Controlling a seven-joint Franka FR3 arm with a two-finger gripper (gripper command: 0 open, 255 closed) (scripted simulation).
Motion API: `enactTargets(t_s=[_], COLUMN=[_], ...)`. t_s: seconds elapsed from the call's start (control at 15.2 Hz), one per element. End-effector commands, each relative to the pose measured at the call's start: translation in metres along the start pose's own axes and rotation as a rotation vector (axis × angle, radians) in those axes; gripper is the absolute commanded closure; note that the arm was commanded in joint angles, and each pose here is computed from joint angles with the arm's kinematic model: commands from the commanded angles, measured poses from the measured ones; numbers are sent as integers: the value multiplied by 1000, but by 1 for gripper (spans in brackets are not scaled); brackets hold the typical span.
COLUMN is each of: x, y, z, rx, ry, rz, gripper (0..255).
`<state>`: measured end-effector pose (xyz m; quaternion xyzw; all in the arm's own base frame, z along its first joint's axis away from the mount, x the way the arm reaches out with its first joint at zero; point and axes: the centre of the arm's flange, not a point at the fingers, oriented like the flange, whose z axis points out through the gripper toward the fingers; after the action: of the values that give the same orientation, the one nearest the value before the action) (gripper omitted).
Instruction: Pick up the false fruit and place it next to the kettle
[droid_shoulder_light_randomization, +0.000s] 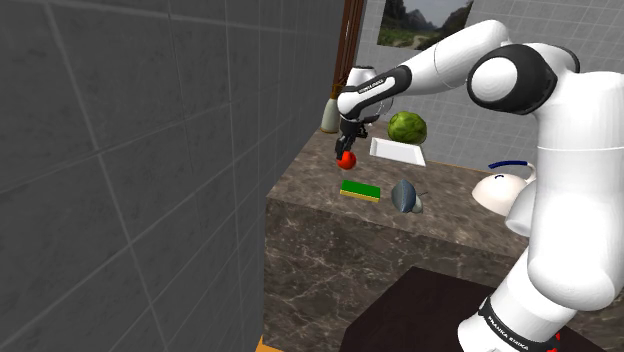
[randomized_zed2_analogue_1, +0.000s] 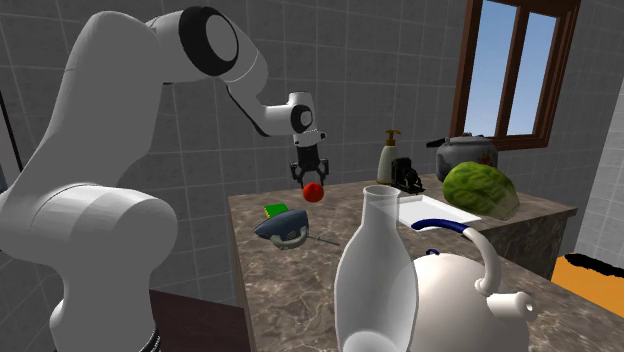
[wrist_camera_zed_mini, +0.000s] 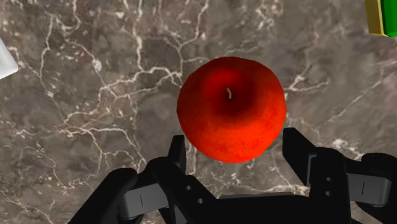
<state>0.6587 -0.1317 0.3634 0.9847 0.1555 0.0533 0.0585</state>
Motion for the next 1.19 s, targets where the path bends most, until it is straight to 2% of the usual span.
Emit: enactTargets(t_s=[0.0, 1.12], x=[1, 9], y=[2, 13], z=[-10, -99], rx=[0, 0], ry=[0, 0], rz=[0, 0], gripper=[255, 255])
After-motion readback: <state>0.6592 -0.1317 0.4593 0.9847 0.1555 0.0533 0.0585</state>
